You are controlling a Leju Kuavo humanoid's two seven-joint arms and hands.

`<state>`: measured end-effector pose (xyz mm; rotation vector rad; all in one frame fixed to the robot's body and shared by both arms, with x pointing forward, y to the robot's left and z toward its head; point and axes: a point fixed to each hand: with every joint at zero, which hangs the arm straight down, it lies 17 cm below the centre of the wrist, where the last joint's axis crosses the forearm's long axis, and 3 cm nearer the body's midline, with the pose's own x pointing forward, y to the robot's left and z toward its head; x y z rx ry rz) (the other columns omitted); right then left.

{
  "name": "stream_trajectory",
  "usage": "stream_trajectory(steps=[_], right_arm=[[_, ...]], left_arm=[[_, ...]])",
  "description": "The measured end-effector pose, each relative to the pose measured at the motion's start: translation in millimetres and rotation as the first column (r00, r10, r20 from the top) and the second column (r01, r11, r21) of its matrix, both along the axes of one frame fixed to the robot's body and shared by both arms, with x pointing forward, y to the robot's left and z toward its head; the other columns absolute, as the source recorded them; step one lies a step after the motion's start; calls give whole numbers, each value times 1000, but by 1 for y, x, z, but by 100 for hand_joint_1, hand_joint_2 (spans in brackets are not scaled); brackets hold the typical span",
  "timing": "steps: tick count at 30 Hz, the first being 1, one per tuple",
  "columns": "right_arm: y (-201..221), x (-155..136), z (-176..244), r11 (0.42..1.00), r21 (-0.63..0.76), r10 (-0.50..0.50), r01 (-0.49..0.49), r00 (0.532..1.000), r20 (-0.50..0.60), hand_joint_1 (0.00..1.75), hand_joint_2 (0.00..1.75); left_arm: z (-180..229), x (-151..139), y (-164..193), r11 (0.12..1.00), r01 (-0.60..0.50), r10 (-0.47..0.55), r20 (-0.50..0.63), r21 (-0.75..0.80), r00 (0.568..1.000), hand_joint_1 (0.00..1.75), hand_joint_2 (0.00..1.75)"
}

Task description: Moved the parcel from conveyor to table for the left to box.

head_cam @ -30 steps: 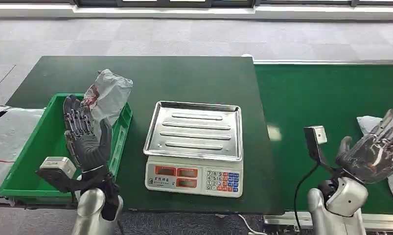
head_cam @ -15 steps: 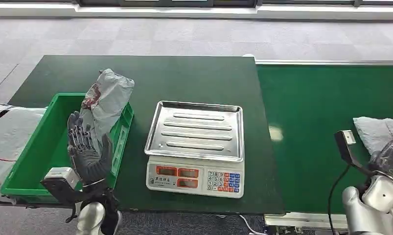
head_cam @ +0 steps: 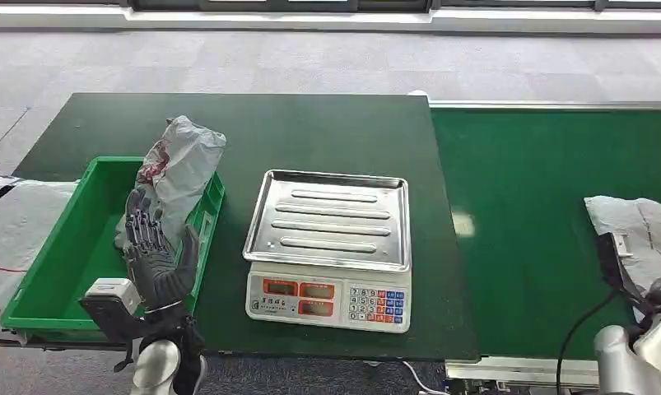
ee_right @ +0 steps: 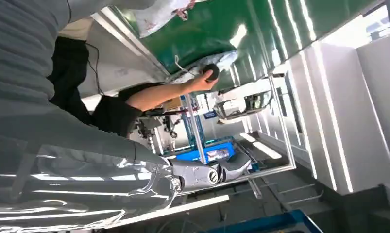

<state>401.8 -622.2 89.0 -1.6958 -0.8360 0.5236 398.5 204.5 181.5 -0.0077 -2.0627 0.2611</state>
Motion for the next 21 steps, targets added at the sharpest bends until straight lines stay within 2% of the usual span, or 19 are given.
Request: stream_trajectory(steps=[21], right_arm=[[-6, -6, -24, 996, 82, -35, 37, 999, -22, 0, 175]], left_arm=[[0, 0, -1, 1000, 3, -3, -1, 2, 1000, 0, 175]])
